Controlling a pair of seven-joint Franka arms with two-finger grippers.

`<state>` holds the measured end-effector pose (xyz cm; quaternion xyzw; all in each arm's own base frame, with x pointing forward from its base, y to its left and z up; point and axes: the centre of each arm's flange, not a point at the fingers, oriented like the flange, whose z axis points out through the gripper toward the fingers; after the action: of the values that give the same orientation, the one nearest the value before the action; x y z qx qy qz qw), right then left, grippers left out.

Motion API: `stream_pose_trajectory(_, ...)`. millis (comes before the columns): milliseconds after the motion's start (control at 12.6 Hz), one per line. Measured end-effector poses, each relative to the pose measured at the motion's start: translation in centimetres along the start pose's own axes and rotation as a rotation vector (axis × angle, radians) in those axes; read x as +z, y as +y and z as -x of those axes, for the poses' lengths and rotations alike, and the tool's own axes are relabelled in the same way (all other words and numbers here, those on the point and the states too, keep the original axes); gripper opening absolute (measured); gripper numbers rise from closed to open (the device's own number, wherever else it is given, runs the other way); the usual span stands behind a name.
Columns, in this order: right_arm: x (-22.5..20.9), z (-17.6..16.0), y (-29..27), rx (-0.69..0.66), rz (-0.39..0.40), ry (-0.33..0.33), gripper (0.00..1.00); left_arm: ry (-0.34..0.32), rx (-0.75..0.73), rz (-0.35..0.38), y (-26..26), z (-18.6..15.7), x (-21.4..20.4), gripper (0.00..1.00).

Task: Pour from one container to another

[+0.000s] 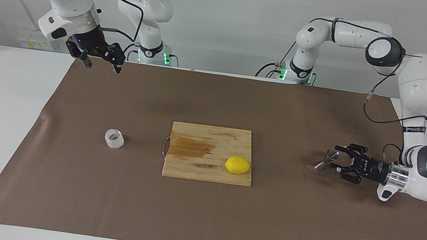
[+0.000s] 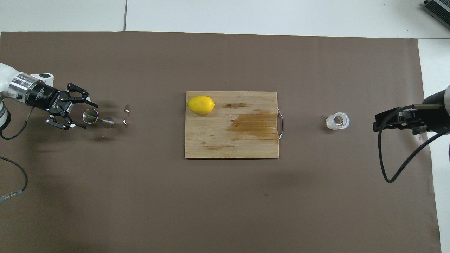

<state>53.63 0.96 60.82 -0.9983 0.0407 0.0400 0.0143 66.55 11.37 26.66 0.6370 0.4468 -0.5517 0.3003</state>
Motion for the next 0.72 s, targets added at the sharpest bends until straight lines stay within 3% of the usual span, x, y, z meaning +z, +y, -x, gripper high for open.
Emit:
stream_pose_trajectory(80,0.0,0.0,0.0,0.0,0.0,0.0,1.0,0.0,0.0,0.0,0.0,0.0,0.0,0.77)
stream_pose_trajectory(159,0.0,0.0,0.0,0.0,0.0,0.0,1.0,0.0,0.0,0.0,0.0,0.0,0.0,0.65)
stream_pose_trajectory(398,0.0,0.0,0.0,0.0,0.0,0.0,1.0,0.0,0.0,0.0,0.0,0.0,-0.01,0.55)
stream_pose_trajectory(716,0.0,0.0,0.0,0.0,0.0,0.0,1.0,-0.001,0.0,0.001,-0.02,-0.05,-0.04,0.51)
